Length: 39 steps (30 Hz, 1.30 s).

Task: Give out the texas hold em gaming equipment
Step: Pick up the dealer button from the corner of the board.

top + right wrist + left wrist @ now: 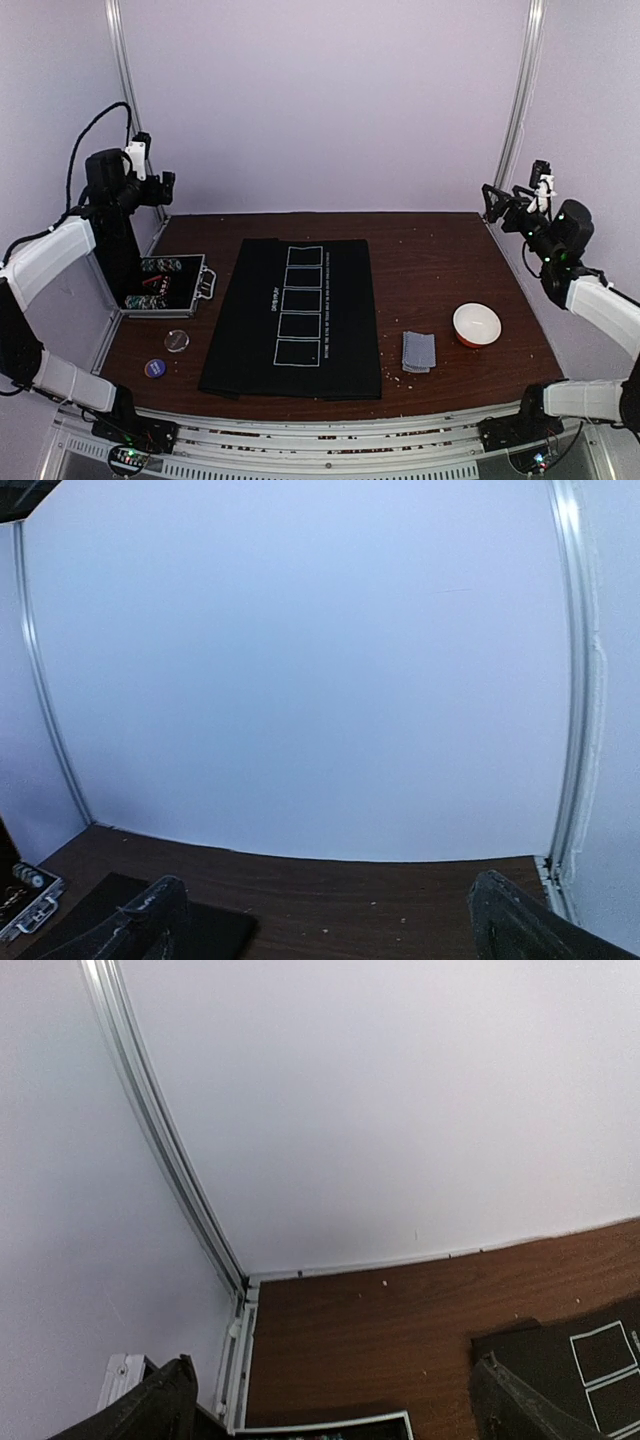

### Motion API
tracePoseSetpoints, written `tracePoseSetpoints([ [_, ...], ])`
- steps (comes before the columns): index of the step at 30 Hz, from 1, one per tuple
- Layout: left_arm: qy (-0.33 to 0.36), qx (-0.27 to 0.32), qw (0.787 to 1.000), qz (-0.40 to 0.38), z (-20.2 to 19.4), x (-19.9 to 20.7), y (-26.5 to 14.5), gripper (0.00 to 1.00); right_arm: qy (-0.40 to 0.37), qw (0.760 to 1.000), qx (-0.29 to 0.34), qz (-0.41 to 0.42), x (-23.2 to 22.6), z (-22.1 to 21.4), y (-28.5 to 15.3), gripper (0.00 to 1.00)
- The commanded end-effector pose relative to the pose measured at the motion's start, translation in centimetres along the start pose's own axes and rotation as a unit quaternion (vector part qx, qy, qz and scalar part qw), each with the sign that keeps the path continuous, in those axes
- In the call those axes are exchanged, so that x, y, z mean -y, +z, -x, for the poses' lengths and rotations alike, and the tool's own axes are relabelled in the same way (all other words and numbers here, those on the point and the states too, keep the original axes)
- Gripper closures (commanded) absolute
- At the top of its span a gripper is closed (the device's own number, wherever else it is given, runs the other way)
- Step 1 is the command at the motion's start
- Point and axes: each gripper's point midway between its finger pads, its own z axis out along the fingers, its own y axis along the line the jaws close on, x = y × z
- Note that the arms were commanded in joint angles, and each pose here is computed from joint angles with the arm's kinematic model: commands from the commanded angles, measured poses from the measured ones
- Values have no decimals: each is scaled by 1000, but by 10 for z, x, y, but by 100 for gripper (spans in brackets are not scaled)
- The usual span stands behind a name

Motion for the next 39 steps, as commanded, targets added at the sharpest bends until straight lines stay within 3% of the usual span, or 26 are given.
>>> tracePoseSetpoints([
  [1, -17, -199, 979, -39, -67, 14, -30, 2, 77, 981, -124, 125, -46, -25, 5, 0],
  [8, -55, -290, 952, -84, -102, 32, -57, 2, 87, 967, -195, 142, -75, -28, 8, 4],
  [17, -69, -323, 940, -85, -125, 35, -89, 2, 71, 950, -292, 83, -107, -57, -2, 7],
  [25, -59, -379, 917, -107, -154, 64, -120, 3, 41, 930, -355, 80, -151, -94, -7, 6],
  [32, -80, -474, 874, -71, -230, 87, -162, 2, 1, 912, -402, 81, -175, -127, -11, 3],
  [39, -101, -513, 852, -22, -290, 87, -159, 2, -11, 903, -419, 95, -192, -144, -9, 2],
])
